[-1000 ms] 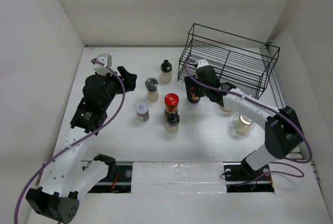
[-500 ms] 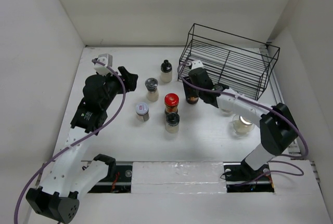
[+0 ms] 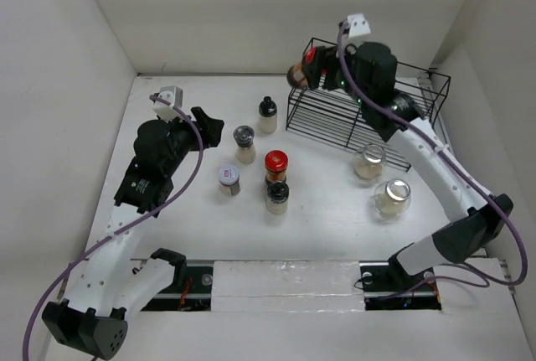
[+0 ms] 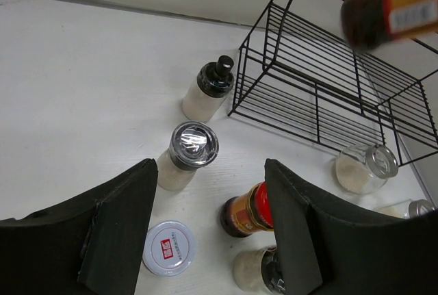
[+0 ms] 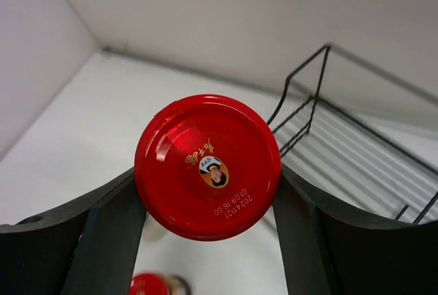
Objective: Organize the condiment bottles
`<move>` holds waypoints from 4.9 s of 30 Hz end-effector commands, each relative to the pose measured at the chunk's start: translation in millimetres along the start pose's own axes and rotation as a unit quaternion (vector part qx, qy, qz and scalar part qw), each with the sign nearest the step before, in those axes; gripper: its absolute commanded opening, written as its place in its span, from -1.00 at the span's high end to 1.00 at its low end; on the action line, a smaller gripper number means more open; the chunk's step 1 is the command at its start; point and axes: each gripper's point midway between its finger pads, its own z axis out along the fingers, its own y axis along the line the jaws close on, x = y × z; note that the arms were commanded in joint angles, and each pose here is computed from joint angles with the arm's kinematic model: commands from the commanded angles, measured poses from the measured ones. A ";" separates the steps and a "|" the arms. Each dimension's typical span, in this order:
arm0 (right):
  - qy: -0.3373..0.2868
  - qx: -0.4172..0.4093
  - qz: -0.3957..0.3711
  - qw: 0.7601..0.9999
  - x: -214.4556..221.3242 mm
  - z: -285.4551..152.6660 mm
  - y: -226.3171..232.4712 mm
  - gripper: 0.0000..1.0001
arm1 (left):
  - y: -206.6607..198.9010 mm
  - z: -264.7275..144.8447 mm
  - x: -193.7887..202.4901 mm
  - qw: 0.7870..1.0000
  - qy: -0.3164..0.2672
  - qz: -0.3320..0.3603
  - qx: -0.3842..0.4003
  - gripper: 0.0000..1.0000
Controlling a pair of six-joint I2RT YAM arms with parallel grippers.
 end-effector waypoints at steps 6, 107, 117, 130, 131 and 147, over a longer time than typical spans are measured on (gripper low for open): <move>-0.195 -0.002 -0.010 0.981 -173.7 25.0 -42.3 -0.05 | -7.7 0.8 -8.0 1.000 -0.016 0.001 0.018 -0.18; 0.093 -0.009 -0.055 0.994 127.6 188.3 38.2 -0.19 | 0.6 -9.3 -19.1 0.998 -0.043 -0.037 -0.016 -0.11; 0.107 -0.011 -0.054 0.993 152.8 199.4 42.1 -0.13 | -0.5 -9.4 -18.4 0.999 -0.041 -0.032 -0.012 -0.11; 0.107 -0.015 -0.050 0.993 169.6 214.1 48.5 0.32 | -1.2 -8.3 -15.9 0.999 -0.039 -0.032 -0.008 -0.11; 0.103 -0.016 -0.049 0.993 167.6 212.6 48.5 0.38 | -2.6 -8.4 -15.3 0.999 -0.037 -0.032 -0.004 -0.11; -0.223 -0.103 -0.007 0.969 -129.6 60.1 56.5 0.48 | -0.6 -3.7 -10.9 0.999 -0.029 -0.032 -0.008 -0.11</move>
